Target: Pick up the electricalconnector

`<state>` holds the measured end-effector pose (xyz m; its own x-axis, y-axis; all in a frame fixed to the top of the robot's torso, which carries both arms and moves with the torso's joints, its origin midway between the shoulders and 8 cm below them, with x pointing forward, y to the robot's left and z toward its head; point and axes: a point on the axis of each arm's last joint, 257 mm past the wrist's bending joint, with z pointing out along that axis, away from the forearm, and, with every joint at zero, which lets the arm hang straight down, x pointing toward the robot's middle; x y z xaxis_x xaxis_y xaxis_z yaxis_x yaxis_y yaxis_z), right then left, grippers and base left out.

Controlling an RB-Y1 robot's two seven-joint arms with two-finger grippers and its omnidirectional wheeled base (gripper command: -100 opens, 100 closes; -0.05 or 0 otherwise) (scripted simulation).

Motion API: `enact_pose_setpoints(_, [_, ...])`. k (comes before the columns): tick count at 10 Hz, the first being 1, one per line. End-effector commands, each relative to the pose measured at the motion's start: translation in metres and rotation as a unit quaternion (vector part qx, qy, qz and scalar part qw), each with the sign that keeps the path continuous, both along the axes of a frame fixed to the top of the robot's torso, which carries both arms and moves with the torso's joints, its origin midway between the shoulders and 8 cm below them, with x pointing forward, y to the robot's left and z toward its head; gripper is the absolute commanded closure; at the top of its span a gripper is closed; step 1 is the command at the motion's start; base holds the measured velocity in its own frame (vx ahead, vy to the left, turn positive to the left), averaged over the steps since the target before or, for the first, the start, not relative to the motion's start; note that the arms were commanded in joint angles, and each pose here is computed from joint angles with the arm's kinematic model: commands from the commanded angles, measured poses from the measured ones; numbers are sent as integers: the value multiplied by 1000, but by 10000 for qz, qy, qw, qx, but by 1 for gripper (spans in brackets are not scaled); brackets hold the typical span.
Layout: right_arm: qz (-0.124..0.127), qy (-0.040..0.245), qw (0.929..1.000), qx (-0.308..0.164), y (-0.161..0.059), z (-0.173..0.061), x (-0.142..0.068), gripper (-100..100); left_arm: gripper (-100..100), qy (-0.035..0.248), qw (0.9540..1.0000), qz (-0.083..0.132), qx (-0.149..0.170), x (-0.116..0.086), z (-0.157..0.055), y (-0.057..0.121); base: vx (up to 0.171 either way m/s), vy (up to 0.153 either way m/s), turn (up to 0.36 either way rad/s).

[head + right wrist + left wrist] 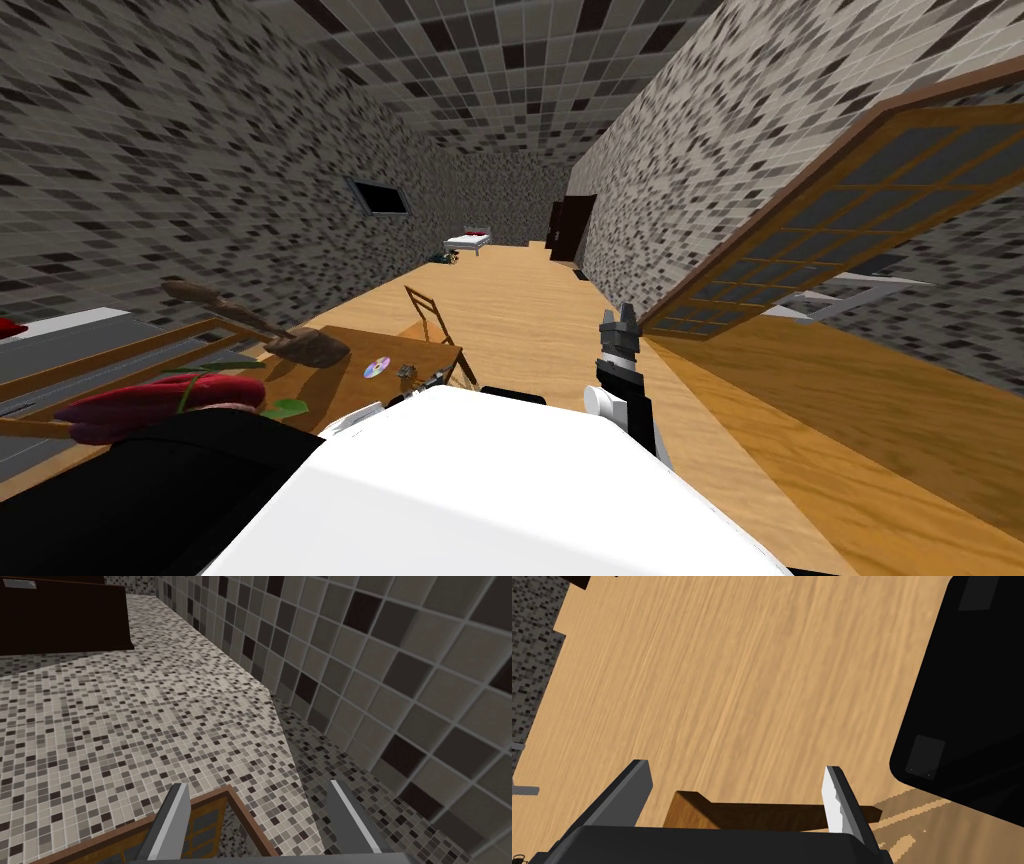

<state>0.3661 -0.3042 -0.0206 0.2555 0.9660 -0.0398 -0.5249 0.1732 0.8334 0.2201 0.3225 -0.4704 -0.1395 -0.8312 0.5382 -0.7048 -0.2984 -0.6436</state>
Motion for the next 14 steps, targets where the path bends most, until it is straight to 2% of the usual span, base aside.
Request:
enact_pose_setpoints(1, [0,0,10000,0,0,0,0,0,-100,100,9999,41,80,-5,-7,11,-4,8,-7])
enact_pose_setpoints(2, [0,0,10000,0,0,0,0,0,-100,387,9990,55,201,-20,-16,31,-4,7,-224])
enact_pose_setpoints(3, [1,-1,10000,0,0,0,0,0,-100,412,9988,73,235,-22,-18,35,-5,15,-128])
enact_pose_setpoints(5, [0,0,10000,0,0,0,0,0,-100,905,9944,100,528,-50,-31,77,-8,19,-222])
enact_pose_setpoints(6, [0,0,10000,0,0,0,0,0,-100,962,9936,156,572,-53,-32,84,-4,22,-117])
enact_pose_setpoints(7, [0,0,10000,0,0,0,0,0,-100,1183,9902,189,718,-66,-35,106,-1,16,-184])
enact_pose_setpoints(9, [0,0,10000,0,0,0,0,0,-100,1199,9898,204,745,-67,-36,109,0,10,-37])
enact_pose_setpoints(10, [-1,1,10000,0,0,0,0,0,-100,1410,9855,249,908,-80,-37,132,0,1,-174])
enact_pose_setpoints(11, [0,0,10000,0,0,0,0,0,-100,1366,9869,204,829,-76,-36,123,-2,11,-94])
enact_pose_setpoints(12, [0,0,10000,0,0,0,0,0,-100,1416,9853,254,918,-81,-38,133,-1,6,20])
enact_pose_setpoints(14, [0,0,10000,0,0,0,0,0,-100,1779,9760,342,1209,-103,-37,173,-1,9,-199])
